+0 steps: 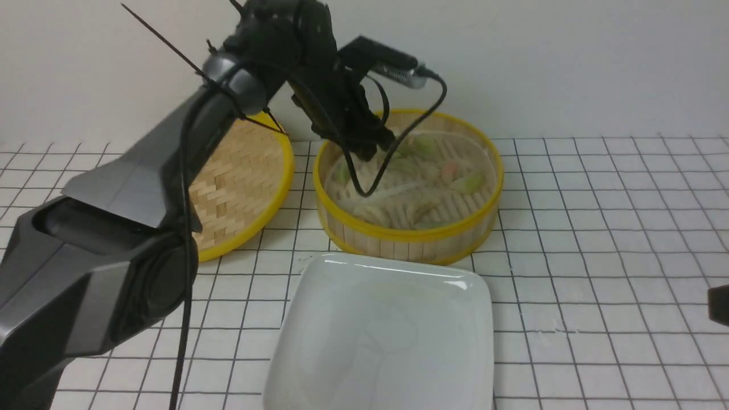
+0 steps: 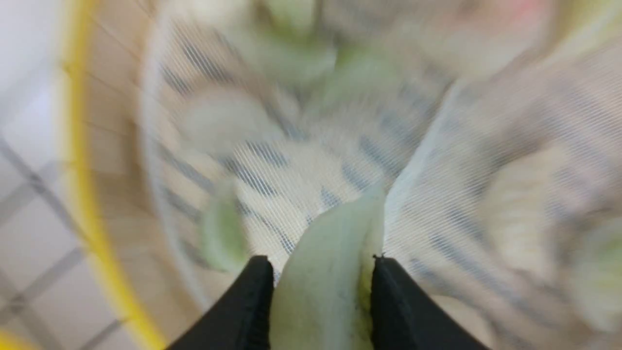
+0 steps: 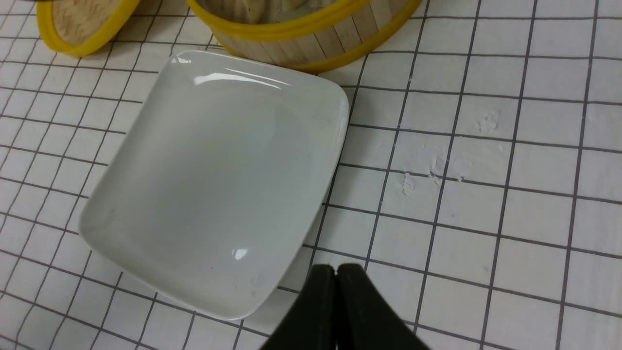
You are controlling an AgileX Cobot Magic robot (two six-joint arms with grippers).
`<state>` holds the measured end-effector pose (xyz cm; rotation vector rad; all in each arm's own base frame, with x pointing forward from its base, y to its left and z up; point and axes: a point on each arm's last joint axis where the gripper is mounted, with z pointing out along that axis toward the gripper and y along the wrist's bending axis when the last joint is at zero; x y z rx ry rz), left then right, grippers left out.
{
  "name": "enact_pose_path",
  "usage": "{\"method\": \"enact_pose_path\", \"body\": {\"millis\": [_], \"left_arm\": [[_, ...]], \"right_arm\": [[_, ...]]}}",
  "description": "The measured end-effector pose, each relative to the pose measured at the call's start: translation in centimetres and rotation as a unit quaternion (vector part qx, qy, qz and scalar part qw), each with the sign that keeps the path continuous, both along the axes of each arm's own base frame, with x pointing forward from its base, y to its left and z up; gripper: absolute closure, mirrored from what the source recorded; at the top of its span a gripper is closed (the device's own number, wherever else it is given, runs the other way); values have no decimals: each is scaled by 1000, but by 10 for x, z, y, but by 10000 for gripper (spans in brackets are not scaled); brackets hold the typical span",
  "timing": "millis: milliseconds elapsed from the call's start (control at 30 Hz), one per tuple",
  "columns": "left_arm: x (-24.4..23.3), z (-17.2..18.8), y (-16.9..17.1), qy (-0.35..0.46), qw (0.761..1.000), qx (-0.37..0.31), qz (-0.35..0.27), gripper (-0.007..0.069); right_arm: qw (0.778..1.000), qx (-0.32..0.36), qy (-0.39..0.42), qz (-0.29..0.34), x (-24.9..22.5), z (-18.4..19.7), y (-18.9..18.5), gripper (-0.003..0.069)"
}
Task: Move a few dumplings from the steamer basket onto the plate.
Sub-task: Use the left arm to grab a dumpling from the steamer, then use the left arm to put the dumpling into the plate
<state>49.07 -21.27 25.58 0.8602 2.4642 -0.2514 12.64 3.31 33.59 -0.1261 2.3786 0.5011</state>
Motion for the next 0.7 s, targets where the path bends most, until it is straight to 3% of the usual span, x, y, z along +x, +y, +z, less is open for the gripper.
{"method": "enact_pose_path", "body": {"millis": [33,133,233,333,467,700], "left_arm": [[-7,31,3,-24,1000,-16,7,398],[-22,70,6,-38,997,-54,26,398],[-47,102,10,-28,995,-90,27,398],[-74,106,11,11,996,-87,19,398],[-115,80,10,93,994,-52,6,398],[-155,-11,-13,233,971,26,-45,398]], "right_arm": [[1000,0,2,1,0,0,0,669],[1000,0,7,4,-1,-1,0,669],[1000,0,17,10,-3,-2,1,669],[1000,0,23,13,-4,-3,1,669],[1000,0,24,13,-4,-3,1,669],[1000,-9,12,17,-3,-2,1,669]]}}
